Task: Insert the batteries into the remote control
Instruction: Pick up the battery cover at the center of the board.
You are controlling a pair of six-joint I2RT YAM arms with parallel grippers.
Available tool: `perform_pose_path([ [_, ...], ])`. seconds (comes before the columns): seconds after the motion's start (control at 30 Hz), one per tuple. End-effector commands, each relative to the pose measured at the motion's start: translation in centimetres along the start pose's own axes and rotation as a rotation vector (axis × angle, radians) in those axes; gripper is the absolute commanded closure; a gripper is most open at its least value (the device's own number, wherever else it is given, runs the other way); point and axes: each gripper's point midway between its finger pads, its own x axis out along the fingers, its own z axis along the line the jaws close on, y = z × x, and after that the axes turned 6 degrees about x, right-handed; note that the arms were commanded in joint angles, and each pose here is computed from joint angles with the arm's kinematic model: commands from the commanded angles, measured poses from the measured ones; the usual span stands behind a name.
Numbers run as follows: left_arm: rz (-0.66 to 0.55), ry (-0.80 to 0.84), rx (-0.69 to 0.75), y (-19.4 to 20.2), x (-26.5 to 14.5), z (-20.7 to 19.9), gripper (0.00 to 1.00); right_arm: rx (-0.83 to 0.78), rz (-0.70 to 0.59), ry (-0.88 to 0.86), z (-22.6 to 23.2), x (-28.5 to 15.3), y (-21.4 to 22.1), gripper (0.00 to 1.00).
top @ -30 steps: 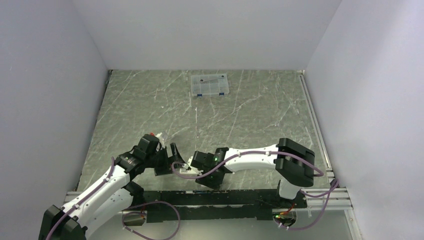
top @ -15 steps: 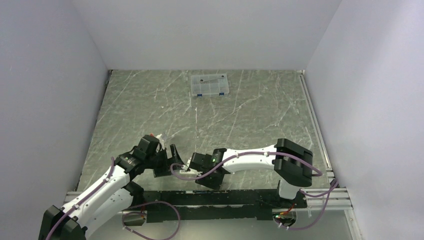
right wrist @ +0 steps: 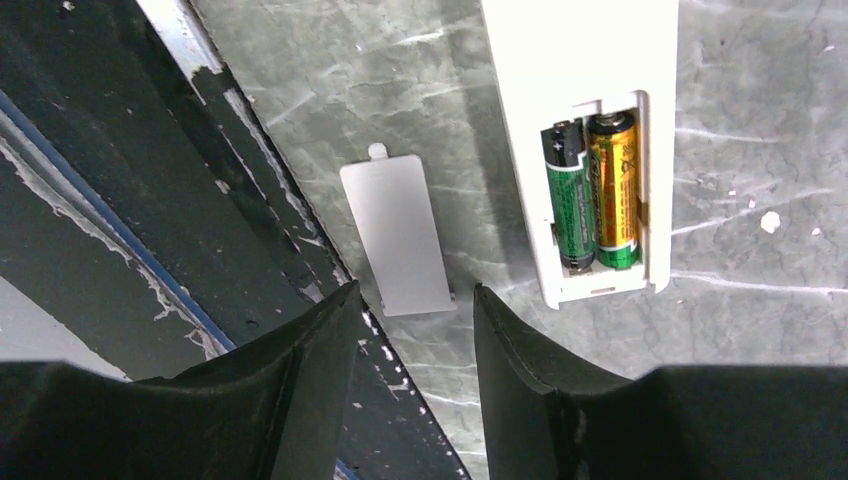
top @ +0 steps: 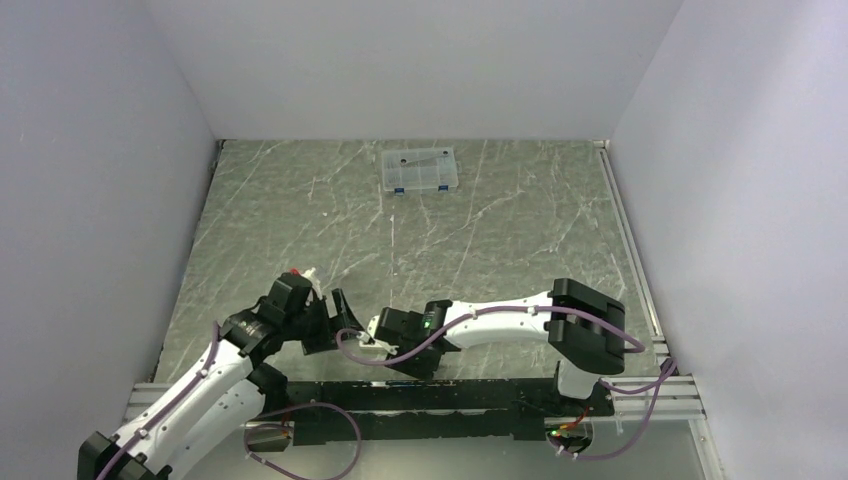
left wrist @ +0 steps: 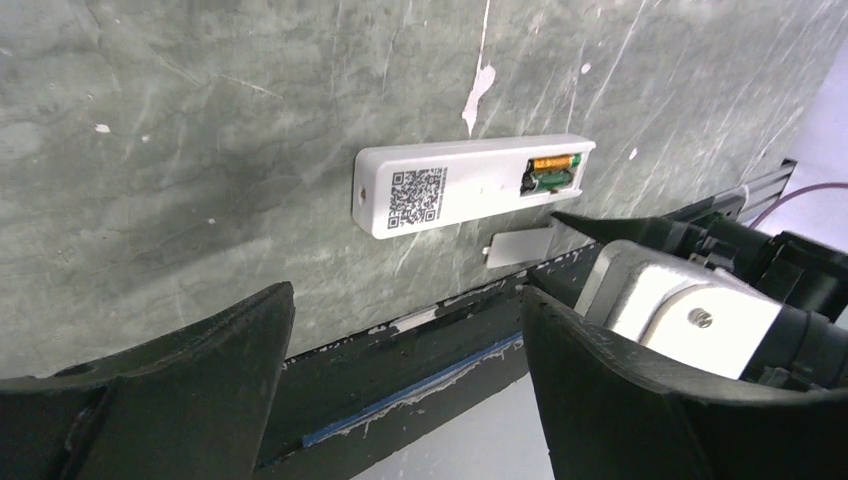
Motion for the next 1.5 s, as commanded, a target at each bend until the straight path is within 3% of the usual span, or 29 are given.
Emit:
perform_pose_path([
  [0.0,-0.117,0.032,-0.034,-2.7,-1.4,-1.7,0.14,-0.049,-0.059,-0.005,0.6,-0.1,-1.2,0.53],
  [0.2,-0.146,-0.019,-0.062,-3.0,-1.7,-0.8,0.28,-0.043,-0.036,0.008,0.3,-0.1,-0.4,0.53],
  [0.43,-0.164,-0.041,-0.069,-3.3,-1.9,-0.5,0.37,-0.04,-0.028,0.01,0.3,-0.3,-0.1,0.53],
  [1.1,-0.173,-0.025,-0.06,-3.3,-2.1,-0.7,0.36,-0.053,0.008,0.067,-0.8,0.1,0.3,0.57],
  [1.47,-0.179,-0.021,-0.057,-3.4,-2.1,-0.8,0.35,-0.067,0.024,0.074,-0.9,0.0,0.5,0.67],
])
